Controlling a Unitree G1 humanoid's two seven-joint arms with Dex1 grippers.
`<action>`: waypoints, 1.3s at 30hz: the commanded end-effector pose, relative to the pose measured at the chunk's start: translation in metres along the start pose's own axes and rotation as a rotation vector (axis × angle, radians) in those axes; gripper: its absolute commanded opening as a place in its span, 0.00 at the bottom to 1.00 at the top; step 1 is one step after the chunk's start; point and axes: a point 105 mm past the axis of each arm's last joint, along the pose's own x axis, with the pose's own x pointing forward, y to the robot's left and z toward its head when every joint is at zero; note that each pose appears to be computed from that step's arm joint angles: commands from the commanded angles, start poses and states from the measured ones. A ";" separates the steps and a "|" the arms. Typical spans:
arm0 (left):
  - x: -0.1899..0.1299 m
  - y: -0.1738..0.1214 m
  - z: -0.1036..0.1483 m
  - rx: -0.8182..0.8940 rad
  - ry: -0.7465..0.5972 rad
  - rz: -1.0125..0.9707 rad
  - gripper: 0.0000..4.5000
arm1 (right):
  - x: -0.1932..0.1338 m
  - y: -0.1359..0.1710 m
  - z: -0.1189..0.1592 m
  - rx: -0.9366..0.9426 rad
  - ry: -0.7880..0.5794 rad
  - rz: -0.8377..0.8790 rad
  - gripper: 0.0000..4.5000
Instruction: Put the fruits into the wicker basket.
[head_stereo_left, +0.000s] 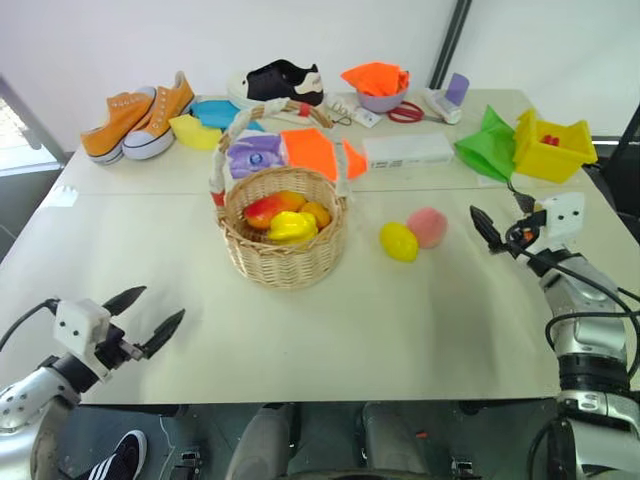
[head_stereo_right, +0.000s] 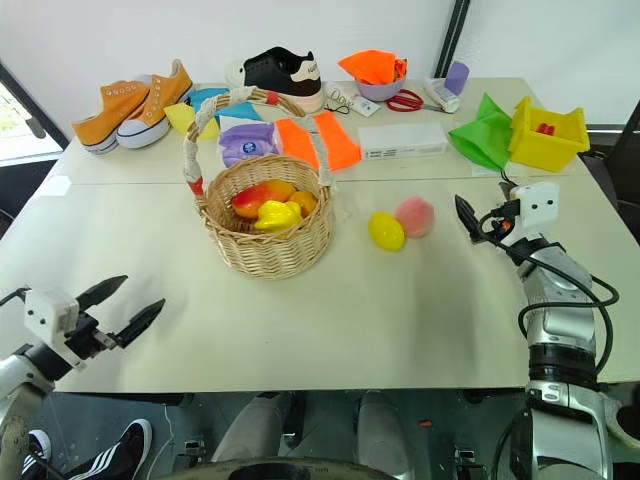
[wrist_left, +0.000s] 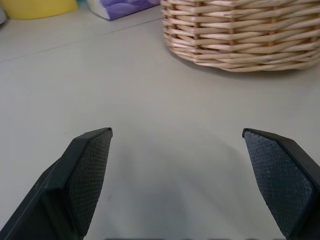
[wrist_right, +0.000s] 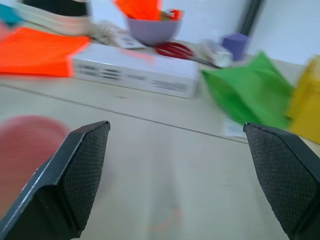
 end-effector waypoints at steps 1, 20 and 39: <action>-0.001 -0.001 0.011 0.029 -0.051 0.006 1.00 | 0.000 -0.019 0.009 -0.032 -0.031 -0.074 0.99; 0.009 -0.001 0.016 0.031 -0.099 -0.059 1.00 | -0.006 -0.014 0.008 -0.047 -0.038 -0.044 0.99; 0.017 -0.052 0.066 0.026 -0.221 -0.374 1.00 | -0.021 0.067 0.039 -0.035 0.113 0.422 0.99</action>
